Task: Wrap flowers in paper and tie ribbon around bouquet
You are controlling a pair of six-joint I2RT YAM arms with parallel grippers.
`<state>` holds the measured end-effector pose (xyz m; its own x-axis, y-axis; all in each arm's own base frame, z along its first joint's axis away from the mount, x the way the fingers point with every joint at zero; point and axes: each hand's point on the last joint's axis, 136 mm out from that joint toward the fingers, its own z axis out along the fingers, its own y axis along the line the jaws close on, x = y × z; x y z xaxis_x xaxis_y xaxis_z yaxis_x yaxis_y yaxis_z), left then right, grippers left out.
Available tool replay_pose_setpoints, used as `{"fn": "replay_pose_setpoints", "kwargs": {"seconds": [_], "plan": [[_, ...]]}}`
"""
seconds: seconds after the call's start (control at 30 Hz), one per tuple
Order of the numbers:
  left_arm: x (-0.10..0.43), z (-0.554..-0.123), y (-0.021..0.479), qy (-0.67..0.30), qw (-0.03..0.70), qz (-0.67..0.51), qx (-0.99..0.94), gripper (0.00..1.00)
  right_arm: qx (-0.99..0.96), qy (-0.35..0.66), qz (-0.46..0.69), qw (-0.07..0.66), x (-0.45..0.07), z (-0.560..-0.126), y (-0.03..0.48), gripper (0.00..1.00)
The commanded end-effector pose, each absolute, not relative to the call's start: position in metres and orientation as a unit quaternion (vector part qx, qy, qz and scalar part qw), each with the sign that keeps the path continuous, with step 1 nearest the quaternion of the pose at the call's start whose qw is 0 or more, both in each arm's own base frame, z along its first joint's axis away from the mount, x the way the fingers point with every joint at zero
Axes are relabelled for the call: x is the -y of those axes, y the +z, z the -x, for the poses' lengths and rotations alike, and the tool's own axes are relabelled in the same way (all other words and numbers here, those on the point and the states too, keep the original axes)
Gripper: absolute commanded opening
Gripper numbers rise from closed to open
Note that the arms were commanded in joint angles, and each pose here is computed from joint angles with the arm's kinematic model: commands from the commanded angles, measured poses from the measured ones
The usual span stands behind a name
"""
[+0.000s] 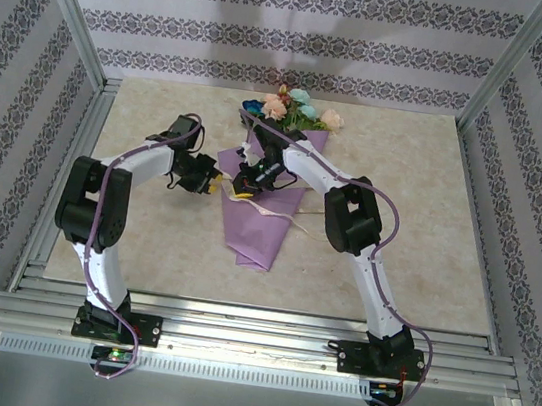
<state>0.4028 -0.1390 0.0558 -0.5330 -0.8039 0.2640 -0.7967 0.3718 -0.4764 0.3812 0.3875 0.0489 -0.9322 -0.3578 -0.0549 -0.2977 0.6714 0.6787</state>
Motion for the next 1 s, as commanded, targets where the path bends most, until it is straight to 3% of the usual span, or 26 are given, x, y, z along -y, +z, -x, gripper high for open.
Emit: {"fn": "replay_pose_setpoints", "kwargs": {"seconds": [0.0,0.13,0.97], "plan": [[0.150,-0.403,0.049,-0.270,-0.014,0.478,-0.835,0.24,0.907,-0.380,-0.174,0.051,-0.391,-0.382,0.050,0.00],[0.154,-0.409,0.039,-0.258,-0.019,0.475,-0.841,0.34,0.906,-0.381,-0.174,0.054,-0.392,-0.380,0.049,0.00],[0.157,-0.412,0.018,-0.199,-0.026,0.458,-0.866,0.34,0.906,-0.384,-0.169,0.057,-0.388,-0.378,0.047,0.00]]}}
